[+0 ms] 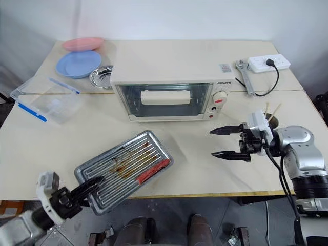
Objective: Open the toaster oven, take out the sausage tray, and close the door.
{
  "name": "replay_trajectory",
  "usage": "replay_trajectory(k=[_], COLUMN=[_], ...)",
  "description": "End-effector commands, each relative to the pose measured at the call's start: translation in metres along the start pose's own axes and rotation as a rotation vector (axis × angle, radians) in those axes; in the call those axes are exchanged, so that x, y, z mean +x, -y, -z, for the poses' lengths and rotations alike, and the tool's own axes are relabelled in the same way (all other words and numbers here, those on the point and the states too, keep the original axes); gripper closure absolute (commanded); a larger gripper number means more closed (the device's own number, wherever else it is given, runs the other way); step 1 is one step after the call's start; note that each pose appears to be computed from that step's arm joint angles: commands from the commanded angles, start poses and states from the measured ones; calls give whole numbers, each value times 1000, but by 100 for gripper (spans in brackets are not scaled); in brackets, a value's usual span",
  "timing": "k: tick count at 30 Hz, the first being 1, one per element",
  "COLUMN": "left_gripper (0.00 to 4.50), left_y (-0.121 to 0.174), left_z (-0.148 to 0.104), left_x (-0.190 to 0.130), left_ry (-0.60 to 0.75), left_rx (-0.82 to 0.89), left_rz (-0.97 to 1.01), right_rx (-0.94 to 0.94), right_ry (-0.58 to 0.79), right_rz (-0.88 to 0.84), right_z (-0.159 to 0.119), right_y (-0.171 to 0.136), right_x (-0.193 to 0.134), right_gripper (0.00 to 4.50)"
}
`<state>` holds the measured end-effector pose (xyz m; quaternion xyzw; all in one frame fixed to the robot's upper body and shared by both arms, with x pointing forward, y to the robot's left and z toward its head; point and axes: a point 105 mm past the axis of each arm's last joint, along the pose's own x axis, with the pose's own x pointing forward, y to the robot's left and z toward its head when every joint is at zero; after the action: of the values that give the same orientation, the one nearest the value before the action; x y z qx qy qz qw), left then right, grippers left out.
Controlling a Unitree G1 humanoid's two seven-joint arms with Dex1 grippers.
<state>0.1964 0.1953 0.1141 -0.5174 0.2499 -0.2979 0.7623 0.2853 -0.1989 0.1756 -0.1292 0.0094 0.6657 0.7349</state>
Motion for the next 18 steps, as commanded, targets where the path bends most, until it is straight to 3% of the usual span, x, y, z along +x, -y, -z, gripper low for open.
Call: replay_trajectory(k=[1, 9, 18], left_gripper=[450, 450, 450], left_y=[3, 2, -4], left_z=[-4, -18, -40], left_x=[13, 52, 95], left_ry=[-86, -287, -360], left_rx=[-3, -19, 20], left_rz=[41, 61, 45], right_rx=[-28, -35, -26], right_ry=[5, 62, 23], right_rz=[-65, -25, -1], right_z=[-4, -10, 0], right_y=[-10, -8, -12], right_x=[-7, -17, -21], right_gripper=[2, 2, 2])
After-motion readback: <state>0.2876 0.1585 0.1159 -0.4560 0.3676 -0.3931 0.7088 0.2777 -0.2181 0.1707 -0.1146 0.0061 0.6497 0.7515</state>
